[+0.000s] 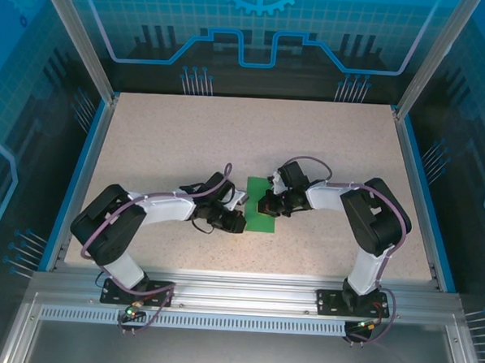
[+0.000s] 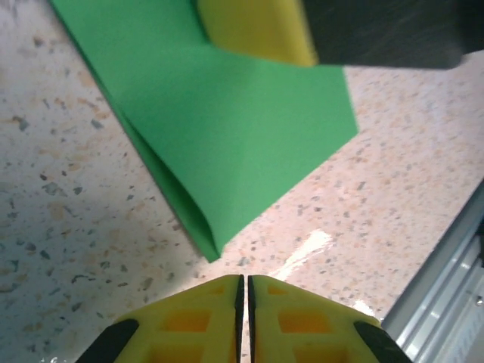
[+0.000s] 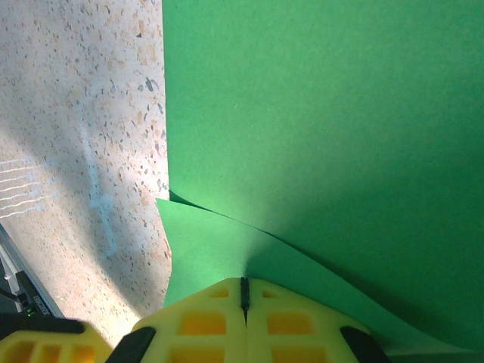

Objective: Fold a paper plane with a square sheet of paper (fold left side to right side)
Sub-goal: Fold the triangle a second time at the center of the table.

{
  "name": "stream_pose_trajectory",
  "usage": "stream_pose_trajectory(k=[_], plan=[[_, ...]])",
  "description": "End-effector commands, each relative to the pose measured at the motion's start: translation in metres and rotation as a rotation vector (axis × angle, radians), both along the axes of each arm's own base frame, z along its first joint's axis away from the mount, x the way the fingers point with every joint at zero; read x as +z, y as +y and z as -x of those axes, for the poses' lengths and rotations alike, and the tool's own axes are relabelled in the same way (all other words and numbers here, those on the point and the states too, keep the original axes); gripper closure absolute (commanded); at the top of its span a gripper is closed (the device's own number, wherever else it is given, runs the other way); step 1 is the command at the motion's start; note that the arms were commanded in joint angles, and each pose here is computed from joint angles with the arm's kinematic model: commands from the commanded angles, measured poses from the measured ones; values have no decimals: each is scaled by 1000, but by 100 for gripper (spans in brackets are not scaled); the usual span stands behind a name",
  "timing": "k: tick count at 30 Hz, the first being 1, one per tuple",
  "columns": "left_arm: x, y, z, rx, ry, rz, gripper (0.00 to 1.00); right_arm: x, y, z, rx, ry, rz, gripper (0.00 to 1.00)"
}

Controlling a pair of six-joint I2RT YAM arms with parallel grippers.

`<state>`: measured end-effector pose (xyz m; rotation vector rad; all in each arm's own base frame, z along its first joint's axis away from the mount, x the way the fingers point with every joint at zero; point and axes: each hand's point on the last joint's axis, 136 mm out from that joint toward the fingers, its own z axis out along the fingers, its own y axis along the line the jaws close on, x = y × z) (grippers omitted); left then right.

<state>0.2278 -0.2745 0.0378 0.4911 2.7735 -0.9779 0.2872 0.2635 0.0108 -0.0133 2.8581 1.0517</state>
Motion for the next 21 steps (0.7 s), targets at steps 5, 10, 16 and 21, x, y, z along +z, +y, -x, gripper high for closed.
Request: stream_pose_trajectory(k=[5, 10, 16, 21], plan=[[11, -14, -16, -20, -7, 17, 87, -25, -17, 15, -6, 79, 97, 100], [-4, -18, -23, -26, 12, -5, 88, -25, -16, 15, -4, 79, 93, 100], [-22, -15, -22, -27, 39, -49, 90, -16, -11, 11, 6, 45, 61, 100], [-35, -7, -19, -18, 57, -90, 93, 5, -6, 5, 26, -21, 25, 100]])
